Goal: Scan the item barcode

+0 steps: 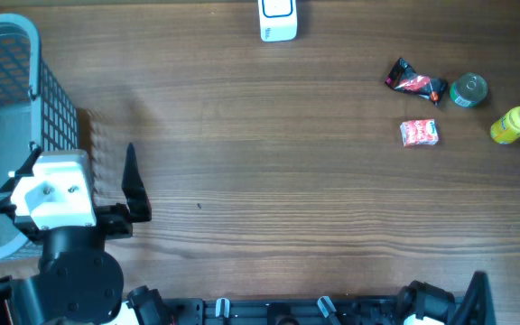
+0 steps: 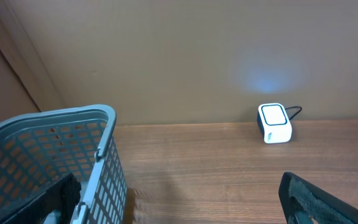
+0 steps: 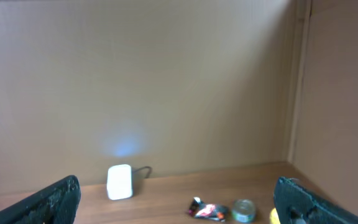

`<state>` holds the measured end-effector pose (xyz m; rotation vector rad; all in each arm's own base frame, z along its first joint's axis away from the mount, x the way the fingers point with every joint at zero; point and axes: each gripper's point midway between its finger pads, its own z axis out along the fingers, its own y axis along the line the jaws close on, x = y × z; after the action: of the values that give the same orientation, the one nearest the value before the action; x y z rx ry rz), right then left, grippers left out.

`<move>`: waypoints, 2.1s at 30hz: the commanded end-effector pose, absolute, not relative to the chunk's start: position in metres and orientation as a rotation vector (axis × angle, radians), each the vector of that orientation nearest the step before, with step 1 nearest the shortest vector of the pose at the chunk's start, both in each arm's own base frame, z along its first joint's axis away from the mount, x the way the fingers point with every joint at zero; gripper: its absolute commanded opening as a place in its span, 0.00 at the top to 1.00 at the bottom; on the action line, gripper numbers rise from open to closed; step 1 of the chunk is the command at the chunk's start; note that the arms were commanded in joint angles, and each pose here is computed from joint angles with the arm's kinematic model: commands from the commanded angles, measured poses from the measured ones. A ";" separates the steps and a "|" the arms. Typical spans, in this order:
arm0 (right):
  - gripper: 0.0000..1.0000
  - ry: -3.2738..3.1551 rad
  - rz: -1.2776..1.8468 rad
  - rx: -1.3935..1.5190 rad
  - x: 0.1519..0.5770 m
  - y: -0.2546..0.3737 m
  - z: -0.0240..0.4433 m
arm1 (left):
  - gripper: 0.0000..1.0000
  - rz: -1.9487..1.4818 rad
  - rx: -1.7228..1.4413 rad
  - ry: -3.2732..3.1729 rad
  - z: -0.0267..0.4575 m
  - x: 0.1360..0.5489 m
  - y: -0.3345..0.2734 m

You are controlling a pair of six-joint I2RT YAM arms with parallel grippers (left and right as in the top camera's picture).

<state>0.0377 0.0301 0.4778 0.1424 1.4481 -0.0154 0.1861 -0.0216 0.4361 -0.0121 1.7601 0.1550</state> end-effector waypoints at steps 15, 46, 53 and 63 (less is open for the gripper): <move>0.00 1.788 0.252 0.682 0.074 0.002 0.360 | 0.00 0.155 -0.045 1.744 0.439 0.186 -0.019; 0.00 1.434 0.086 -0.057 0.244 0.014 0.208 | 0.00 0.156 -0.045 1.744 0.439 0.186 -0.018; 0.00 1.550 0.200 -0.158 0.243 0.037 0.179 | 0.00 0.155 -0.045 1.744 0.439 0.186 -0.019; 0.00 1.555 0.199 -0.158 0.243 0.037 0.178 | 0.00 0.155 -0.045 1.744 0.439 0.186 -0.019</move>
<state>0.2438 0.0321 0.1769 -0.1348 1.5614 0.1832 0.1861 -0.0199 0.4371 -0.0199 1.7545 0.1635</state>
